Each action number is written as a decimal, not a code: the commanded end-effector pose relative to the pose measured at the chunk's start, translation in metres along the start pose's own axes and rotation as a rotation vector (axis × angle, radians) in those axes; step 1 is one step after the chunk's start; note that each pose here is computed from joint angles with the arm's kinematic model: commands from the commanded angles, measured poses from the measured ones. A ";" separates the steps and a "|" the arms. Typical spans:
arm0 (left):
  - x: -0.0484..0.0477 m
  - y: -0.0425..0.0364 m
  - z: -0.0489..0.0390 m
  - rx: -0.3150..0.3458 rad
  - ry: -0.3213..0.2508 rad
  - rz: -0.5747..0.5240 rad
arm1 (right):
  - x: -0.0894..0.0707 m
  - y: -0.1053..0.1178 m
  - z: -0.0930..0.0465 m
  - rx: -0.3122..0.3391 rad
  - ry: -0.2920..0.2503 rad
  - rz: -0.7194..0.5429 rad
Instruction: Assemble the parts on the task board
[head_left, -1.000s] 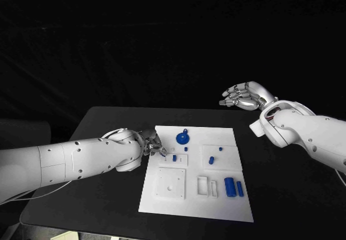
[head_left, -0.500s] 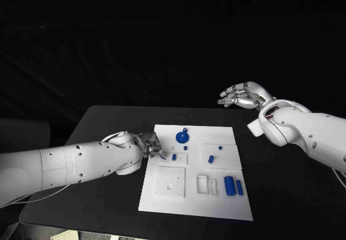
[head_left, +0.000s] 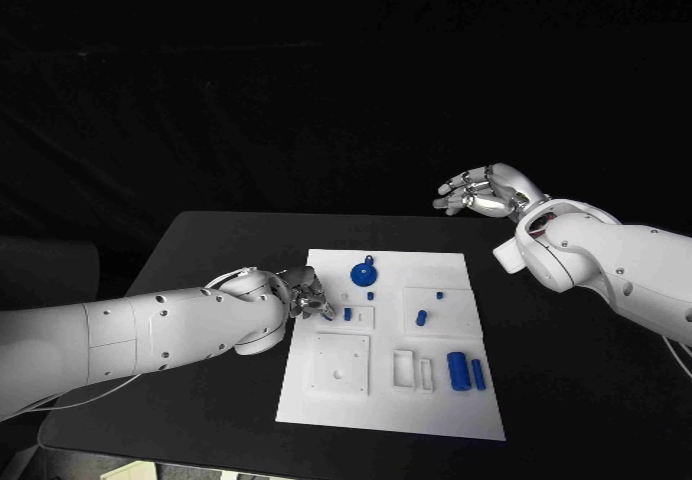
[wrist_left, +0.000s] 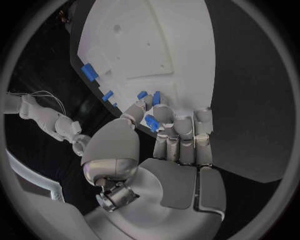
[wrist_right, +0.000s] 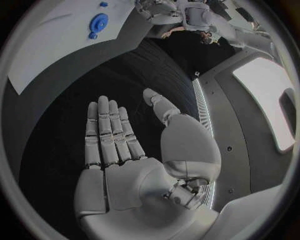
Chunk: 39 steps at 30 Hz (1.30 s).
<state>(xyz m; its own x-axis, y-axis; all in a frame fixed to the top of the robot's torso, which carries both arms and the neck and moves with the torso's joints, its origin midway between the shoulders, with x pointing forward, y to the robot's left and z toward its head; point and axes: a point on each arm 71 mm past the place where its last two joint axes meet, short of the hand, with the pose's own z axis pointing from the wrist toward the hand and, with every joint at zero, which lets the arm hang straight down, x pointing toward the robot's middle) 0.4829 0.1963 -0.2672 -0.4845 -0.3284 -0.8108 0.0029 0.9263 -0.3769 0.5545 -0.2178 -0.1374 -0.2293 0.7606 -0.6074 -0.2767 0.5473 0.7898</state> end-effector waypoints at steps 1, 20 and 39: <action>-0.0003 -0.0018 0.0008 0.015 -0.014 0.006 | 0.002 0.002 0.001 -0.007 0.016 0.007; 0.0000 0.0007 0.0029 0.004 -0.020 0.014 | 0.002 0.001 0.001 -0.008 0.016 0.007; 0.0044 -0.0007 0.0035 0.002 0.016 0.029 | 0.003 0.002 0.001 -0.008 0.021 0.009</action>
<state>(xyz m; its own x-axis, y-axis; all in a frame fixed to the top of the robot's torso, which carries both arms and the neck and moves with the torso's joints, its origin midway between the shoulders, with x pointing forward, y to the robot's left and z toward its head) 0.4862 0.1963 -0.2693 -0.4749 -0.3165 -0.8211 0.0063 0.9318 -0.3628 0.5544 -0.2163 -0.1376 -0.2357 0.7615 -0.6039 -0.2757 0.5434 0.7929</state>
